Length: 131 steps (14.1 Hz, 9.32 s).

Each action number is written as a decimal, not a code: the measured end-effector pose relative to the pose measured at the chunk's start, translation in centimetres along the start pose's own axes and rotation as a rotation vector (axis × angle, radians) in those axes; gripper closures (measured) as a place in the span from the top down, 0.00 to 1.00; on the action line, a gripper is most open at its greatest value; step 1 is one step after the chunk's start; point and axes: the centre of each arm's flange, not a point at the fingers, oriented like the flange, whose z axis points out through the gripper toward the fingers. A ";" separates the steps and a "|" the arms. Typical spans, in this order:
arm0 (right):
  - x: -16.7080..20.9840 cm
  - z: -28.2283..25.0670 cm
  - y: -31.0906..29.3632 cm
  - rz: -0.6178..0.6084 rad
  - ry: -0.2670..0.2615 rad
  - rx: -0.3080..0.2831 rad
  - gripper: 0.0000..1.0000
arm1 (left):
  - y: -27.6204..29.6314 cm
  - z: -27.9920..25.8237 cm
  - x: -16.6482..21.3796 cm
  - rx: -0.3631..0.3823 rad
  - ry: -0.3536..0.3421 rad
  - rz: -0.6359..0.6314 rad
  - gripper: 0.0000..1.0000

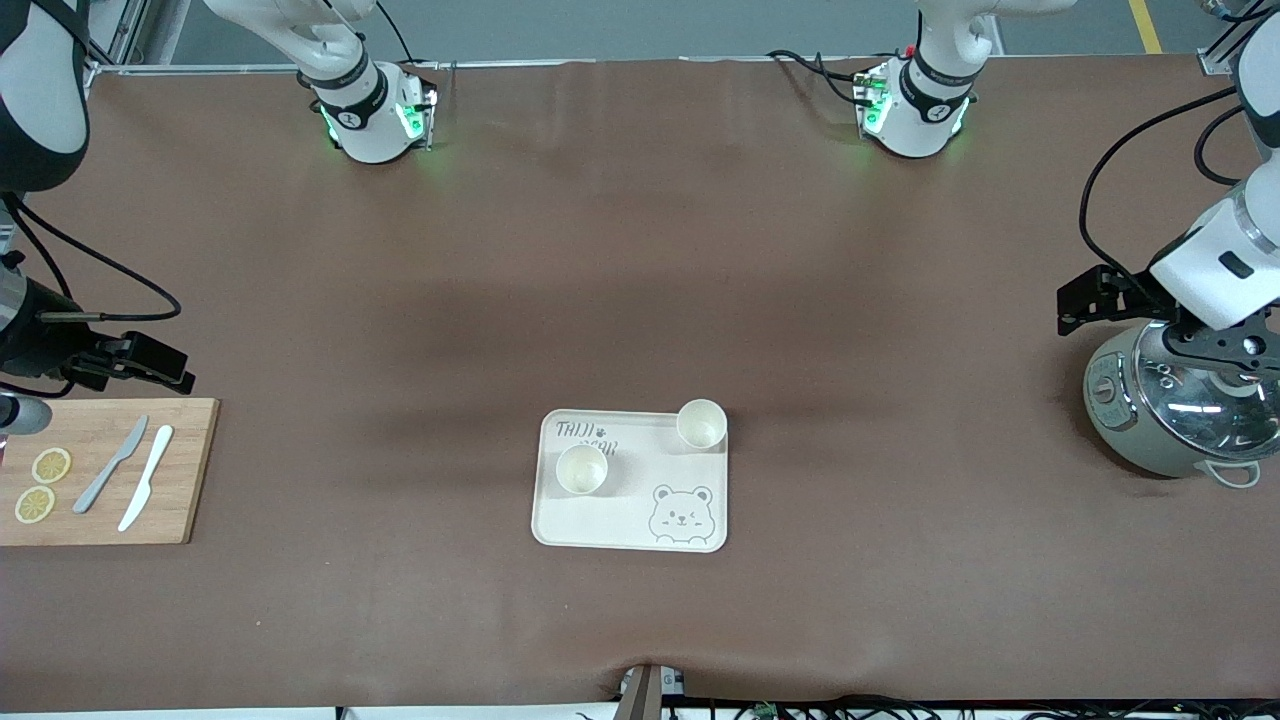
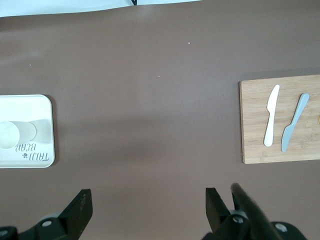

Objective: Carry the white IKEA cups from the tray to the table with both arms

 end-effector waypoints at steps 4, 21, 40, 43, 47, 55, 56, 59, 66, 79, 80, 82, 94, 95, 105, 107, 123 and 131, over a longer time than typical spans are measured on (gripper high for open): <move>0.0 0.0 0.0 0.000 0.000 0.000 1.00 | 0.1 0.0 0.0 0.000 0.001 -0.010 1.00; 0.0 0.0 -0.6 -0.021 0.006 -0.038 1.00 | 19.9 12.6 7.9 -0.021 -0.010 -0.101 1.00; 0.1 -1.7 -1.9 -0.209 0.068 -0.055 1.00 | 34.3 30.2 8.1 -0.095 0.154 -0.175 1.00; 0.0 -1.7 -1.9 -0.214 0.057 -0.056 1.00 | 34.4 31.1 7.7 -0.098 0.157 -0.186 1.00; -0.1 -1.4 -2.1 -0.218 0.048 -0.056 1.00 | 34.1 32.1 7.0 -0.065 0.146 -0.166 1.00; -0.5 -1.3 -5.3 -0.276 0.049 -0.049 1.00 | 34.6 35.4 4.4 -0.051 0.133 -0.136 1.00; -0.9 -1.2 -7.0 -0.303 0.047 -0.047 1.00 | 34.6 35.3 4.4 -0.051 0.133 -0.136 1.00; -1.5 -1.2 -9.5 -0.342 0.046 -0.044 1.00 | 34.6 35.0 4.3 -0.054 0.134 -0.167 0.91; -1.1 -0.9 -7.9 -0.315 0.039 -0.050 1.00 | 34.7 35.0 4.2 -0.058 0.132 -0.226 0.18; 0.4 1.2 -1.1 -0.212 -0.007 -0.056 1.00 | 31.0 29.5 5.5 -0.049 0.154 -0.254 0.03; 0.4 1.4 -1.3 -0.214 -0.013 -0.055 1.00 | 29.7 28.1 5.7 -0.038 0.145 -0.251 0.03; 0.4 1.5 -1.8 -0.221 -0.008 -0.051 1.00 | 27.1 25.2 5.8 -0.023 0.127 -0.237 0.03; 2.5 14.1 -17.8 0.175 0.048 0.021 1.00 | 7.7 17.3 5.2 -0.026 -0.009 -0.064 0.03; 2.7 15.6 -18.9 0.210 0.054 0.029 1.00 | 7.1 18.0 4.9 -0.026 -0.024 -0.052 0.03; 1.2 28.7 -28.4 0.140 0.096 0.024 1.00 | 1.8 22.8 -4.3 -0.091 0.090 -0.025 0.03; 1.2 29.5 -28.8 0.134 0.104 0.030 1.00 | 1.6 24.0 -6.7 -0.110 0.128 -0.020 0.03; -2.3 36.2 -34.2 0.050 0.078 0.033 1.00 | -1.6 33.4 -14.5 -0.021 0.234 0.055 0.03; -3.2 37.7 -35.7 0.028 0.093 0.050 1.00 | -2.2 35.6 -15.2 -0.017 0.211 0.073 0.03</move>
